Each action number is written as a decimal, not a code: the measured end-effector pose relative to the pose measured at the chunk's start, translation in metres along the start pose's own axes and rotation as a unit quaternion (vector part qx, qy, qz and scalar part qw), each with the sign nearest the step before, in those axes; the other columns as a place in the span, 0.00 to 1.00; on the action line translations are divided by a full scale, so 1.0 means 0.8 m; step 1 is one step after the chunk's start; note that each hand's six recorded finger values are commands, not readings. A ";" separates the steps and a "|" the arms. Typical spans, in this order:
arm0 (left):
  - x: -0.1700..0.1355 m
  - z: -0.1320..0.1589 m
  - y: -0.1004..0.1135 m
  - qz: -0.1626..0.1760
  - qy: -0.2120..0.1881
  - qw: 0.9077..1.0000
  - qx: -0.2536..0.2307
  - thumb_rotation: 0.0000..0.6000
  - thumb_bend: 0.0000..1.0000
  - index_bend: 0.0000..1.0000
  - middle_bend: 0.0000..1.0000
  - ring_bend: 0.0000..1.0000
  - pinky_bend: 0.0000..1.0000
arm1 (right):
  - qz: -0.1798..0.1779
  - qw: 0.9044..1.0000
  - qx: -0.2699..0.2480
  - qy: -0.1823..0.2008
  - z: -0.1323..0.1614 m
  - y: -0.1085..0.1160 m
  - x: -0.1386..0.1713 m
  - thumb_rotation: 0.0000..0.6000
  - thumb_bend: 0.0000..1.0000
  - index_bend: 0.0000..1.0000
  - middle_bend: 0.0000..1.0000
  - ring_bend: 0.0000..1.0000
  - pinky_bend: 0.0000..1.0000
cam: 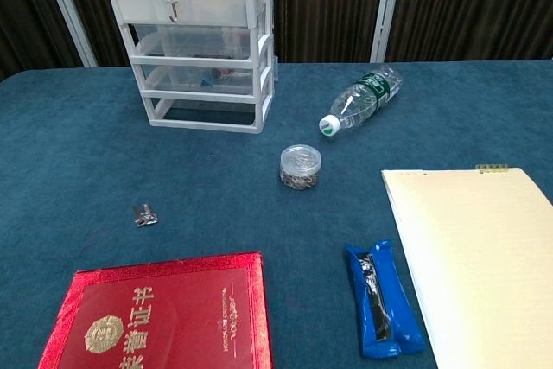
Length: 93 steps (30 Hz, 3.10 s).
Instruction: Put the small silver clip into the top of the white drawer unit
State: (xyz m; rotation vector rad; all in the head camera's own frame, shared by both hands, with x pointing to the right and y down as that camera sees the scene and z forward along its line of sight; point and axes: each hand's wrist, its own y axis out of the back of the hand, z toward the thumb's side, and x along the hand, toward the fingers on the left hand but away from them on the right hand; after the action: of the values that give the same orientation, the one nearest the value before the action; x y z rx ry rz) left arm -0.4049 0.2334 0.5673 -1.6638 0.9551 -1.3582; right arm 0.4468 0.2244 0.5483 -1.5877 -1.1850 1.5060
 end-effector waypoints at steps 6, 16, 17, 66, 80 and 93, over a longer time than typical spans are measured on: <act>-0.001 -0.001 -0.002 -0.007 0.000 1.000 0.003 1.00 0.12 0.00 0.00 0.00 0.00 | 0.000 1.000 0.002 0.001 0.001 0.000 0.002 1.00 0.03 0.02 0.00 0.00 0.00; 0.022 0.012 0.005 0.012 0.004 1.000 0.009 1.00 0.23 0.14 0.59 0.54 0.44 | 0.002 1.000 -0.001 -0.001 0.002 0.000 0.003 1.00 0.03 0.02 0.00 0.00 0.00; 0.027 0.015 0.006 0.014 0.004 1.000 0.010 1.00 0.23 0.17 0.68 0.61 0.49 | 0.002 1.000 -0.002 -0.001 0.002 0.000 0.003 1.00 0.03 0.02 0.00 0.00 0.00; 0.170 0.180 -0.155 -0.135 0.025 0.989 0.057 1.00 0.37 0.54 1.00 0.91 0.78 | 0.007 1.000 -0.013 -0.003 0.001 0.002 0.003 1.00 0.03 0.02 0.00 0.00 0.00; 0.169 0.185 -0.160 -0.139 0.021 0.988 0.058 1.00 0.37 0.54 1.00 0.90 0.78 | 0.007 1.000 -0.014 -0.003 0.001 0.002 0.004 1.00 0.03 0.02 0.00 0.00 0.00; 0.171 0.182 -0.165 -0.145 0.028 0.987 0.061 1.00 0.37 0.54 1.00 0.90 0.78 | 0.007 1.000 -0.015 -0.004 0.002 0.002 0.004 1.00 0.03 0.02 0.00 0.00 0.00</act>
State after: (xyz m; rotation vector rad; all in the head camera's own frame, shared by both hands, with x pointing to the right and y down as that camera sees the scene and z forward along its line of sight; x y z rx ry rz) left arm -0.2308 0.1810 0.7228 -1.7253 0.6625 -1.6276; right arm 0.4455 0.2262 0.5457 -1.6136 -1.2082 1.5110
